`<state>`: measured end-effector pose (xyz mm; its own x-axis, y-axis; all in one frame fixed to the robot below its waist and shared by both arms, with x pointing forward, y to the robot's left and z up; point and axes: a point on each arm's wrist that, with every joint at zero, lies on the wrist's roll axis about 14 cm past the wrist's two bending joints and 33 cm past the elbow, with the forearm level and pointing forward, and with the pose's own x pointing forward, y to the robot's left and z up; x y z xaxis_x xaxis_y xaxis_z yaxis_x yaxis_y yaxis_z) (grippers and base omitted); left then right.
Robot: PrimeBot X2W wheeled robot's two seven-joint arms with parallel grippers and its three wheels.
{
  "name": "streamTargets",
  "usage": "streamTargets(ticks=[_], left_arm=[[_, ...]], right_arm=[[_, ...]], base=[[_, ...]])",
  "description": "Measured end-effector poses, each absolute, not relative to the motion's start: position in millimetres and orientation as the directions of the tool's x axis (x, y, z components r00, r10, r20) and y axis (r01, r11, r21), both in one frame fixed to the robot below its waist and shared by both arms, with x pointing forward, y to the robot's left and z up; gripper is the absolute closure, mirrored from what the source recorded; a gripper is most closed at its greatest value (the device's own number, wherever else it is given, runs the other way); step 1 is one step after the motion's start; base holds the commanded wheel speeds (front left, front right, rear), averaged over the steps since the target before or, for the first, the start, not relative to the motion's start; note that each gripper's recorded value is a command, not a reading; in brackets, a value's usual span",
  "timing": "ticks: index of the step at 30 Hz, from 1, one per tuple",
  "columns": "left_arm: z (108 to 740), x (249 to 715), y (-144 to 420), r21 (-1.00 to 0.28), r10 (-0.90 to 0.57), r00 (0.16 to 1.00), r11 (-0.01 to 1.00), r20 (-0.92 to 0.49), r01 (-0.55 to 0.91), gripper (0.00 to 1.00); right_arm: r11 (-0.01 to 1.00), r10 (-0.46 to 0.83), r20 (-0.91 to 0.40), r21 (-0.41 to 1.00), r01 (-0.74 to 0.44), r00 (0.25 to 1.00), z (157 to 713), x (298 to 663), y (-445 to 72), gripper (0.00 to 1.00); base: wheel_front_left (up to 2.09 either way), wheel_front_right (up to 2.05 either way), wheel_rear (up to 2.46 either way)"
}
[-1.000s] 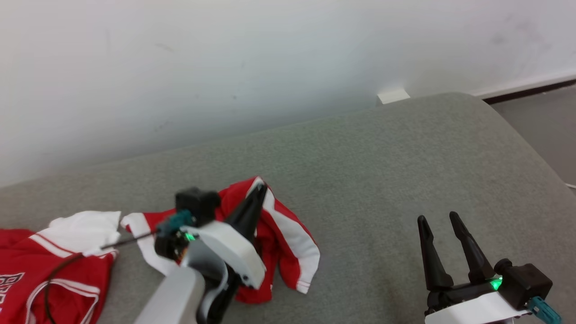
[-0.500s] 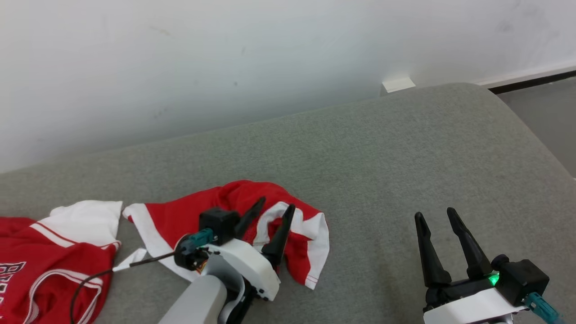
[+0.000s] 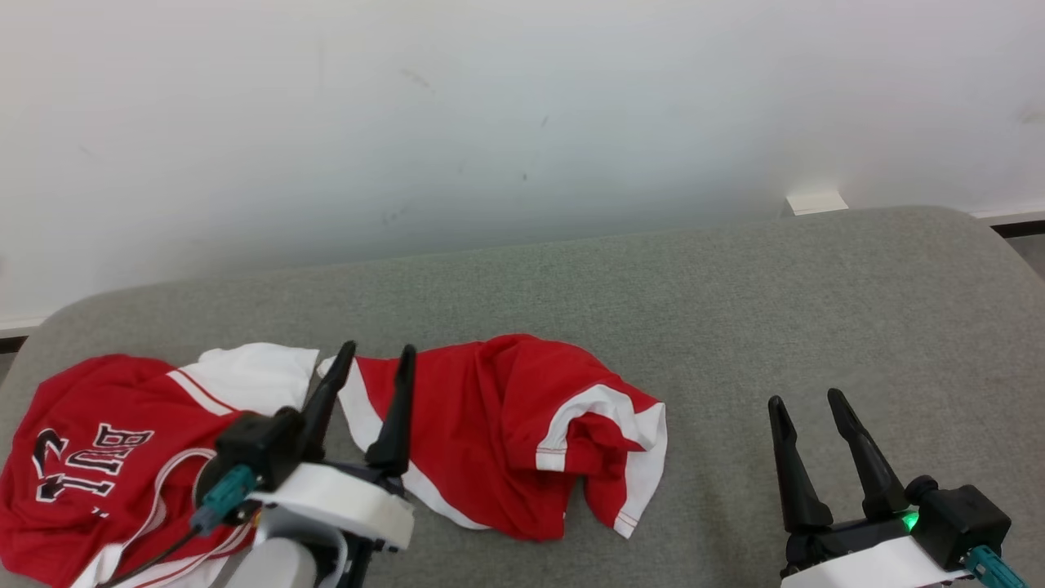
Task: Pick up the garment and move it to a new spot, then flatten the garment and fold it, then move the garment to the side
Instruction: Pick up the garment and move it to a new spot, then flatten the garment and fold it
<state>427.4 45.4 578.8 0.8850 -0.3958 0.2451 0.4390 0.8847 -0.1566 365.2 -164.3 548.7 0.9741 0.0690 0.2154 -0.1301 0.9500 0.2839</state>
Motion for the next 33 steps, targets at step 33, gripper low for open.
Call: streamTargets(ticks=[33], left_arm=[[536.5,386.6,89.0,-0.229,-0.248,0.953,0.931,0.173,0.284,0.00]], right_arm=[[0.950,0.099,0.192,0.274,-0.150,0.976,540.1,359.4,-157.9,0.00]], base=[[0.00,0.00,0.00]])
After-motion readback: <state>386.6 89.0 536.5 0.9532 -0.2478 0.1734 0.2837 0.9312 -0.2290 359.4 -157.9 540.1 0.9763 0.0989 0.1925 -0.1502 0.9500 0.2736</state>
